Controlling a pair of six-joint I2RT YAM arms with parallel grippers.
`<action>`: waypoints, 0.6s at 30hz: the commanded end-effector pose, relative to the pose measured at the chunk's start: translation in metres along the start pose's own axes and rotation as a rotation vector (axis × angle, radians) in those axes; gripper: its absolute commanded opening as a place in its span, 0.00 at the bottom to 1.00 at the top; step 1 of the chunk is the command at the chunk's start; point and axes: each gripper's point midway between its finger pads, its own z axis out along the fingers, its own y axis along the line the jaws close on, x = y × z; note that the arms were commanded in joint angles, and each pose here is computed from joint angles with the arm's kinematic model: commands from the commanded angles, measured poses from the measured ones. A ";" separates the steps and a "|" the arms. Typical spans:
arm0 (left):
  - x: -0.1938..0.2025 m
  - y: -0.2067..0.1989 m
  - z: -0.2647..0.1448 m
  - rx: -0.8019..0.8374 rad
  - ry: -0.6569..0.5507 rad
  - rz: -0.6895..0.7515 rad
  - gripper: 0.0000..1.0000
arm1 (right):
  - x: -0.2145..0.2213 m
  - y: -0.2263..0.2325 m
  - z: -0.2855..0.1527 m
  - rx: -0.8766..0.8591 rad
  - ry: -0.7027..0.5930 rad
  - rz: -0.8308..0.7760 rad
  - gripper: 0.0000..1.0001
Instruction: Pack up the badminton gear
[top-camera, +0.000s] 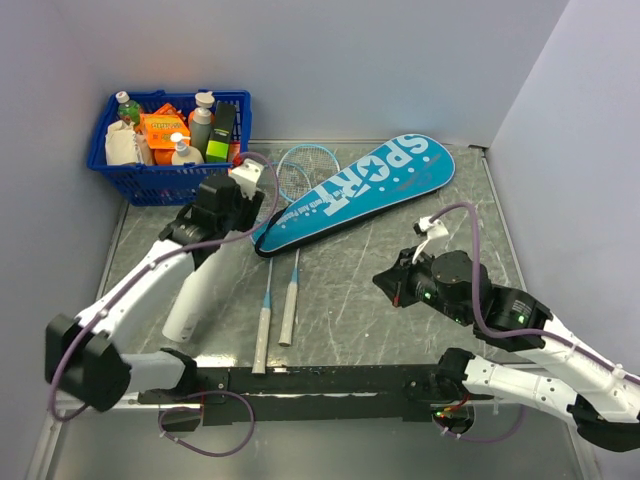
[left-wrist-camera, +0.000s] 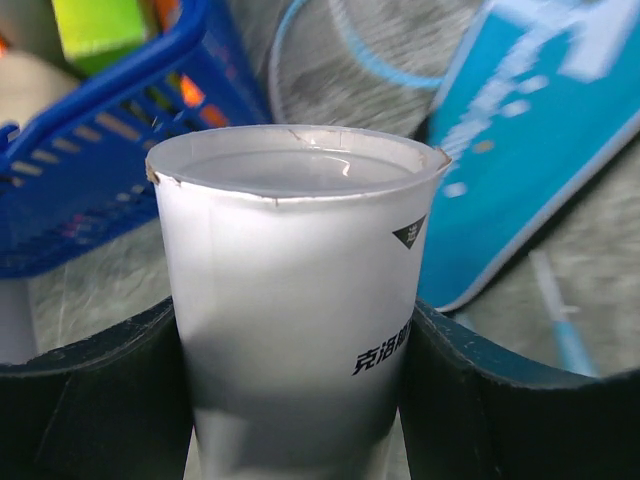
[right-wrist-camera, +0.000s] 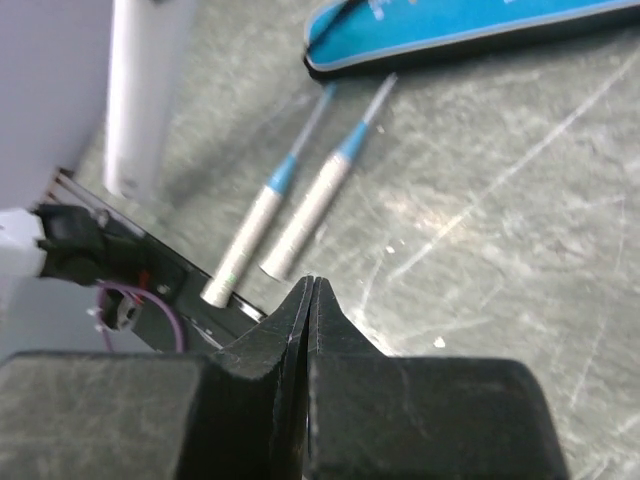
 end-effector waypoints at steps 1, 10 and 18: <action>0.010 0.055 0.026 -0.155 0.036 0.000 0.01 | 0.006 -0.005 0.000 0.005 0.003 -0.002 0.00; 0.110 0.119 0.066 -0.392 0.304 -0.090 0.01 | 0.030 -0.005 0.008 -0.035 0.060 0.001 0.01; 0.164 0.145 0.072 -0.507 0.427 -0.160 0.96 | 0.046 -0.008 0.008 -0.061 0.077 0.028 0.28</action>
